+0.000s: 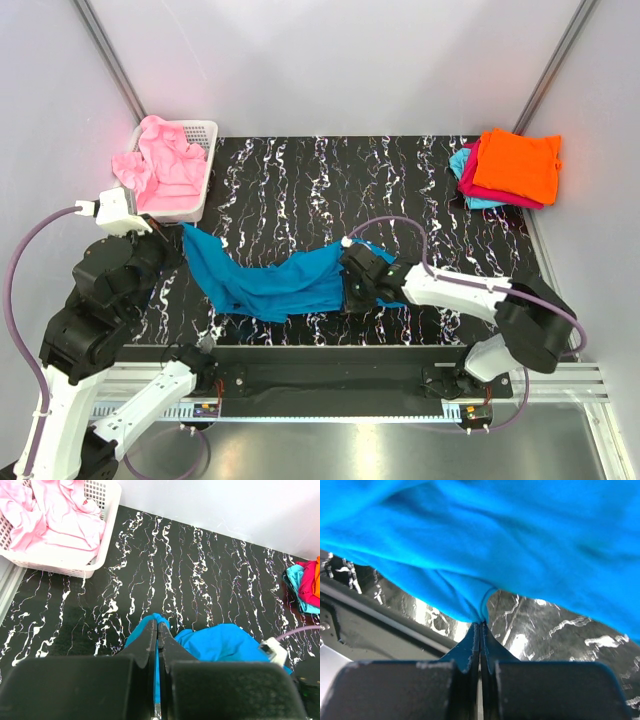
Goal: Fold and stack the t-shirts
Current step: Flatten the tshirt out
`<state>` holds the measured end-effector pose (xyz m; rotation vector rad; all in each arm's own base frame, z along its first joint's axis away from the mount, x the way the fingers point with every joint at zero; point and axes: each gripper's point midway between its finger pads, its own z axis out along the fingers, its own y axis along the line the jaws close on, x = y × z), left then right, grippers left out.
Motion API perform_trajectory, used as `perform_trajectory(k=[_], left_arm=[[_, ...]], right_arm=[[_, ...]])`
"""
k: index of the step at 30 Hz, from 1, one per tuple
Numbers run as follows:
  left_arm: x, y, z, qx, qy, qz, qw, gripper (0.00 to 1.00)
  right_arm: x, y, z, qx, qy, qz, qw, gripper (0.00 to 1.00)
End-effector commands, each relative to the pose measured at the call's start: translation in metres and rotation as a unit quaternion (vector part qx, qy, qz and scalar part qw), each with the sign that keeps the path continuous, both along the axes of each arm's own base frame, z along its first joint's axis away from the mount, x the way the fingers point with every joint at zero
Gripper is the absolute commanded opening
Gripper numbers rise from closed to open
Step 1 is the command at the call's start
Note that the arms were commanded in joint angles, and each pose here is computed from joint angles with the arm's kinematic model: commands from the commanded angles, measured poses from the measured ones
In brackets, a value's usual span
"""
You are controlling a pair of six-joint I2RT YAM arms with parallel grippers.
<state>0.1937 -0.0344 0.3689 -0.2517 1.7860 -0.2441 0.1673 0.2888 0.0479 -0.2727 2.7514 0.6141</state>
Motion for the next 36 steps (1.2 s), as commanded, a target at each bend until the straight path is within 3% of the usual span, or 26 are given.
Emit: perform_trajectory(k=[1, 6, 11, 18, 21, 23, 26, 30, 31, 36], left_arm=[[0.002, 0.004, 0.012, -0.005, -0.027, 0.010, 1.000, 0.00], [0.003, 0.004, 0.011, -0.004, -0.025, 0.012, 1.000, 0.00], [0.002, 0.005, 0.016, -0.005, -0.030, 0.014, 0.999, 0.00], [0.002, 0.018, 0.035, -0.001, -0.039, 0.046, 0.998, 0.00], [0.001, 0.022, 0.044, -0.001, -0.045, 0.057, 0.997, 0.00], [0.003, 0.021, 0.047, -0.001, -0.045, 0.057, 0.997, 0.00], [0.005, 0.015, 0.047, -0.007, -0.042, 0.044, 0.998, 0.00], [0.004, 0.011, 0.038, -0.011, -0.034, 0.034, 0.999, 0.00], [0.003, 0.011, 0.037, -0.010, -0.034, 0.033, 0.999, 0.00], [0.000, 0.010, 0.024, -0.006, -0.025, 0.026, 0.999, 0.00]], right_arm=[[0.011, 0.002, 0.041, 0.019, -0.047, -0.005, 0.999, 0.00], [0.021, -0.003, 0.089, 0.033, -0.098, -0.008, 0.995, 0.00], [0.034, -0.040, 0.139, -0.024, -0.173, -0.014, 0.985, 0.00], [0.065, -0.120, 0.254, -0.113, -0.327, -0.097, 0.933, 0.00], [0.071, -0.152, 0.317, -0.107, -0.387, -0.144, 0.904, 0.00], [0.072, -0.159, 0.332, -0.104, -0.400, -0.146, 0.899, 0.00], [0.074, -0.144, 0.319, -0.094, -0.375, -0.124, 0.914, 0.00], [0.070, -0.109, 0.226, -0.114, -0.277, -0.066, 0.952, 0.02], [0.066, -0.102, 0.209, -0.106, -0.257, -0.060, 0.959, 0.14], [0.034, -0.078, 0.137, -0.046, -0.167, -0.029, 0.984, 0.28]])
